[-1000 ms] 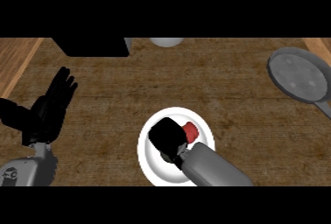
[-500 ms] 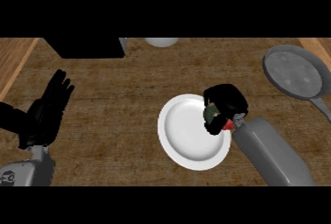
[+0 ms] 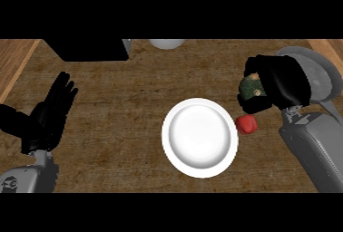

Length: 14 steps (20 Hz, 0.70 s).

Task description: Pick the squash from the plate and place it in the pan

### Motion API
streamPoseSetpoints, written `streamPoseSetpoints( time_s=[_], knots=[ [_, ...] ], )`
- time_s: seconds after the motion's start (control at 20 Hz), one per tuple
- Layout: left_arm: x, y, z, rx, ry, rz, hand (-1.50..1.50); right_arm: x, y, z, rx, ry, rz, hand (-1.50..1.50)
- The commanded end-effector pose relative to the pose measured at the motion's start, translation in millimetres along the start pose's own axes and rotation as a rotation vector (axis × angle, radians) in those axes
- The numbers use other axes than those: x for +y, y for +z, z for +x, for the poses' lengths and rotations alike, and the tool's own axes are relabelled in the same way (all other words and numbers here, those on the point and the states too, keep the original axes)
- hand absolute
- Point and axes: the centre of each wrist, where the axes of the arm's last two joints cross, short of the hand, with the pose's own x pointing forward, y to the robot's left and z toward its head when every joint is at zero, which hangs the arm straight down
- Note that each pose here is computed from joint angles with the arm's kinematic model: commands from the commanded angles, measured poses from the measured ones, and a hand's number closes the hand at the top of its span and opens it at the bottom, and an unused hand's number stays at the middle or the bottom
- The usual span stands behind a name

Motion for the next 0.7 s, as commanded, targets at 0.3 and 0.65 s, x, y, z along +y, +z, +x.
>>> streamPoseSetpoints(
  time_s=[0.3,0.65],
  knots=[
    [-4,-5,3,-0.004,-0.006,-0.025,0.00,-78,-14,-46,0.160,-0.104,-0.139,1.50],
    [-4,-2,-5,-0.017,-0.011,-0.034,0.00,-43,-23,-129,0.265,-0.127,-0.179,1.50]
  ],
)
